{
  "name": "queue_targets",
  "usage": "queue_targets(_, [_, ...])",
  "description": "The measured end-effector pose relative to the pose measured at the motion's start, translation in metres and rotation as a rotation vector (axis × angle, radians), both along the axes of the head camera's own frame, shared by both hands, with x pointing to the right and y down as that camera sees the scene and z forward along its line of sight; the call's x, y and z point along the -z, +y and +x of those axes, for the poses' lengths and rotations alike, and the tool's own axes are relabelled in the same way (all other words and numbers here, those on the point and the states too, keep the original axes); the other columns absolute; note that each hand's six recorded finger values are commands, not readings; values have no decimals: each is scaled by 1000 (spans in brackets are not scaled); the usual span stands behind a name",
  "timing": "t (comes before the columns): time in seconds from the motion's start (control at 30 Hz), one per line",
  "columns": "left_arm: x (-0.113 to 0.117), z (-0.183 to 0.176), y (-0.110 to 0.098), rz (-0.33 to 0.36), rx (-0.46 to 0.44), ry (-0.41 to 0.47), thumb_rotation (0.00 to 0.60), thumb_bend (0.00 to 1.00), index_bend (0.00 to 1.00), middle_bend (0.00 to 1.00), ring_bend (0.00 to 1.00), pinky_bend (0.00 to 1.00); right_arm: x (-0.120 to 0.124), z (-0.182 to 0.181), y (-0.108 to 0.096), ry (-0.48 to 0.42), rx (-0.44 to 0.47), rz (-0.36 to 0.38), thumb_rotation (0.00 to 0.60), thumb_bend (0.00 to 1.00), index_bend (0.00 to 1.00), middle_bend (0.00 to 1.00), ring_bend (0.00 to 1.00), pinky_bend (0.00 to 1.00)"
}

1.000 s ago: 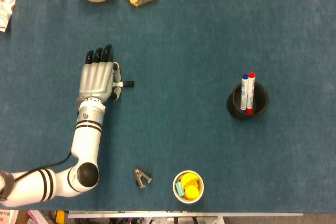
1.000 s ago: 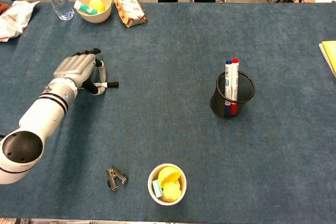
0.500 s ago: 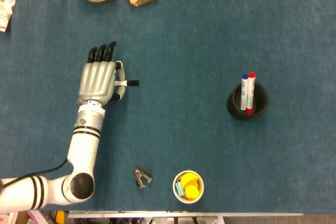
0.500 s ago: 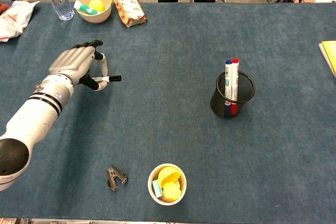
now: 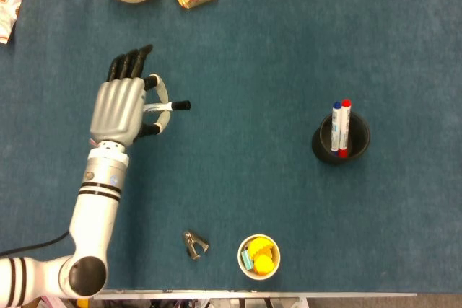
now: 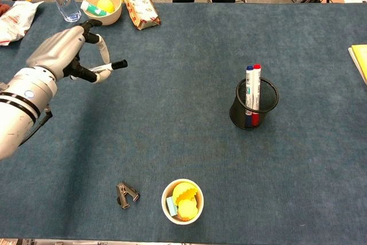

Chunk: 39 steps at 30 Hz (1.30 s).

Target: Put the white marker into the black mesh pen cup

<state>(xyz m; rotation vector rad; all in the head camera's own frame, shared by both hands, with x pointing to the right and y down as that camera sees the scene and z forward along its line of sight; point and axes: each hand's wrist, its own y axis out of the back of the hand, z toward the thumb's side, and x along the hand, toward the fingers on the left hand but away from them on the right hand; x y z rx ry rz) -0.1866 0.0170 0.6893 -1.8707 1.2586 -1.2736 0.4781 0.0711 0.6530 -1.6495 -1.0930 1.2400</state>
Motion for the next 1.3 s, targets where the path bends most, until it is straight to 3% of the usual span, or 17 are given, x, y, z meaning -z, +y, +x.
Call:
queue_targets(0.23, [32, -15, 0, 40, 33, 85, 600, 361, 609, 70, 0, 15, -15, -27, -2, -126, 46, -4, 600, 0, 226, 329, 293, 383])
queue_targets(0.53, [56, -34, 2, 86, 51, 102, 600, 361, 609, 71, 0, 15, -51, -57, -2, -233, 88, -46, 600, 0, 225, 277, 239, 357])
queue_targets(1.1, [66, -52, 6, 98, 71, 99, 600, 361, 609, 71, 0, 15, -102, -108, -5, -456, 112, -53, 600, 0, 224, 269, 230, 354])
queue_targets(1.3, [65, -54, 7, 94, 73, 96, 600, 361, 609, 71, 0, 15, -117, -123, -5, -498, 119, -83, 600, 0, 224, 269, 229, 354])
